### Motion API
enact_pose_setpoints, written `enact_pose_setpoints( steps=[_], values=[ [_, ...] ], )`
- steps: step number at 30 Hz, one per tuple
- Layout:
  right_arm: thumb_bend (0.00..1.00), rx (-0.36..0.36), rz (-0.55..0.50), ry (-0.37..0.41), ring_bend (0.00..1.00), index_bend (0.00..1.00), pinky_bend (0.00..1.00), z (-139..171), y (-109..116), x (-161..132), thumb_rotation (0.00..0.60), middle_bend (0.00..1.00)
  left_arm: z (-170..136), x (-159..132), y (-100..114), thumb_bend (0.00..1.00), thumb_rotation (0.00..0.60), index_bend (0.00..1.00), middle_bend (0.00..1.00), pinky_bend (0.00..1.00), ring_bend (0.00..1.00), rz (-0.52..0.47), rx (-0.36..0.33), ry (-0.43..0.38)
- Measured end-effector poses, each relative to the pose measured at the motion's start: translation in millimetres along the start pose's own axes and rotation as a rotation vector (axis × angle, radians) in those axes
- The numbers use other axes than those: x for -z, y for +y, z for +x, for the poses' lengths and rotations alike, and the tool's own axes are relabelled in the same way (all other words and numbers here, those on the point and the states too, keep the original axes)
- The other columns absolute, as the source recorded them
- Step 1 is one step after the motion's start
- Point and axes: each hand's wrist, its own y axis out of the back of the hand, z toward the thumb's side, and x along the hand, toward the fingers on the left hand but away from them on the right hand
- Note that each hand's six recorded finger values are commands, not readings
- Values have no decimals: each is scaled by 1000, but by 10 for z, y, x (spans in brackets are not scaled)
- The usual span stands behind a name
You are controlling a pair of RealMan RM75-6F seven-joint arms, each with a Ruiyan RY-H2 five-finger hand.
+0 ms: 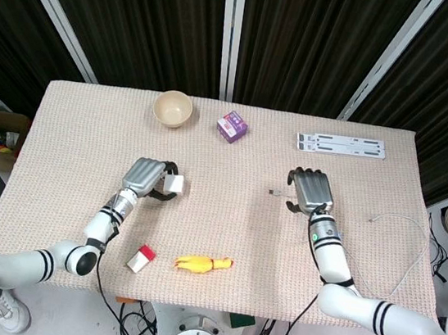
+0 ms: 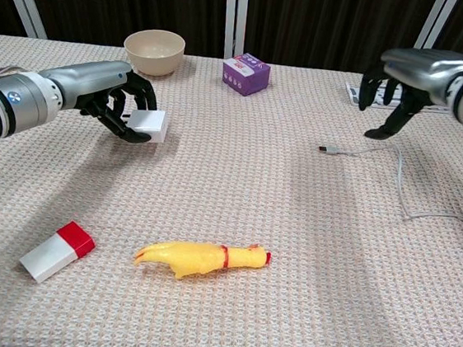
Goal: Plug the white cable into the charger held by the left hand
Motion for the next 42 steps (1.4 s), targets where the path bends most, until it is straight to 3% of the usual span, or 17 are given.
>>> enact_pose_setpoints(
  steps=[4, 10, 23, 42],
  values=[
    [319, -29, 73, -15, 268, 489, 305, -165, -147, -262, 600, 326, 2, -11, -13, 263, 509, 565, 549, 871, 635, -1, 6, 0],
    [328, -54, 142, -54, 266, 497, 296, -293, -314, -417, 600, 326, -12, 7, -22, 263, 507, 564, 548, 874, 635, -5, 8, 3],
    [341, -91, 155, -85, 267, 524, 295, -381, -541, -329, 600, 334, -12, 7, -59, 260, 509, 563, 547, 876, 635, -11, 17, 3],
    [357, -78, 146, -93, 267, 556, 295, -455, -575, -367, 600, 340, -6, 43, -72, 261, 510, 561, 542, 875, 635, -13, 31, 11]
  ],
)
